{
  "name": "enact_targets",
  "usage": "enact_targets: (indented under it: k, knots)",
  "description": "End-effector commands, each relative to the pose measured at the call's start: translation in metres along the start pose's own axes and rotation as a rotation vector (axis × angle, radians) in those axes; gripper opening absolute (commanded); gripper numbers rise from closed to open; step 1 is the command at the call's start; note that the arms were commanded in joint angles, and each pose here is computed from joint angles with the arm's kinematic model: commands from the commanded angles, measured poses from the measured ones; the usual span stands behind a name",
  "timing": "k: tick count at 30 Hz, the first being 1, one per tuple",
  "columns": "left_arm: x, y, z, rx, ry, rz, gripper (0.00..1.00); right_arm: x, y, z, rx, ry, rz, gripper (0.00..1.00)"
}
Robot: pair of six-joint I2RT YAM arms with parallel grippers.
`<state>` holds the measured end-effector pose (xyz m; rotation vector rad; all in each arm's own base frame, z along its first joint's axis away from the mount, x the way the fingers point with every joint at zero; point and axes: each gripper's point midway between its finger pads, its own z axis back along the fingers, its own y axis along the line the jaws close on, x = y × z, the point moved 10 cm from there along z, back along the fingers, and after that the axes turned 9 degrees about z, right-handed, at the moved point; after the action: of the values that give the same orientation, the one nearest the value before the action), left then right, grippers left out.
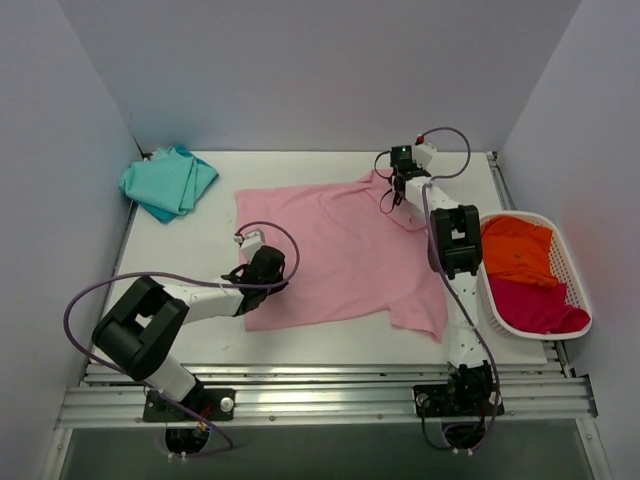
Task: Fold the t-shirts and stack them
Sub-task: Flatten the tshirt out
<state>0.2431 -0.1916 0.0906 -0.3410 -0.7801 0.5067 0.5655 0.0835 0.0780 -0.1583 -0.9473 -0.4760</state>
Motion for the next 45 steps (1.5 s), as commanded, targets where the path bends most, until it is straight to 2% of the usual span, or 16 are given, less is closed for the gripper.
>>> enact_targets:
  k: [1, 5, 21, 22, 23, 24, 25, 26, 27, 28, 32, 34, 38, 40, 41, 45]
  knots:
    - [-0.006, 0.016, 0.002, 0.077, -0.013, 0.013, 0.18, -0.004, -0.007, -0.011, 0.004, 0.054, -0.027, 0.00]
    - [-0.014, 0.030, -0.005, 0.170, -0.004, -0.005, 0.03, 0.003, -0.011, -0.020, 0.013, 0.047, -0.054, 0.00]
    - [-0.025, 0.068, 0.010, 0.319, -0.014, 0.023, 0.03, 0.034, -0.026, -0.076, 0.187, -0.063, -0.233, 0.03]
    - [-0.026, 0.068, 0.009, 0.323, -0.014, 0.021, 0.06, 0.035, -0.025, -0.077, 0.196, -0.070, -0.234, 0.06]
    - [-0.025, 0.068, 0.008, 0.322, -0.017, 0.022, 0.14, 0.041, -0.023, -0.075, 0.220, -0.097, -0.232, 0.23]
    - [-0.024, 0.065, 0.006, 0.316, -0.023, 0.023, 0.36, 0.042, -0.022, -0.075, 0.233, -0.109, -0.228, 0.39]
    - [-0.023, 0.064, 0.005, 0.317, -0.026, 0.021, 0.54, 0.047, -0.021, -0.074, 0.248, -0.131, -0.229, 0.67]
    - [-0.023, 0.061, 0.004, 0.302, -0.030, 0.023, 0.69, 0.051, -0.020, -0.069, 0.256, -0.143, -0.225, 0.73]
    - [-0.022, 0.058, 0.003, 0.281, -0.032, 0.000, 0.92, 0.056, -0.019, -0.065, 0.266, -0.160, -0.219, 0.76]
    - [-0.018, 0.052, 0.002, 0.276, -0.043, 0.005, 0.98, 0.063, -0.018, -0.060, 0.280, -0.193, -0.224, 0.78]
    - [-0.001, 0.029, 0.003, 0.227, -0.105, -0.009, 0.94, 0.100, -0.017, -0.010, 0.298, -0.313, -0.232, 0.79]
    - [0.011, 0.017, 0.009, 0.185, -0.157, -0.028, 0.94, 0.097, -0.023, 0.005, 0.239, -0.334, -0.224, 0.80]
    - [0.042, -0.010, 0.028, 0.141, -0.257, -0.023, 0.94, 0.132, -0.029, 0.082, 0.169, -0.449, -0.226, 0.80]
    - [0.055, -0.018, 0.043, 0.085, -0.301, -0.015, 0.94, 0.115, -0.032, 0.106, 0.078, -0.457, -0.190, 0.80]
    - [0.057, -0.017, 0.049, 0.069, -0.312, -0.009, 0.94, 0.128, -0.034, 0.137, 0.081, -0.505, -0.201, 0.80]
    - [0.065, -0.009, 0.080, -0.029, -0.388, 0.026, 0.94, 0.108, -0.041, 0.199, 0.061, -0.517, -0.180, 0.80]
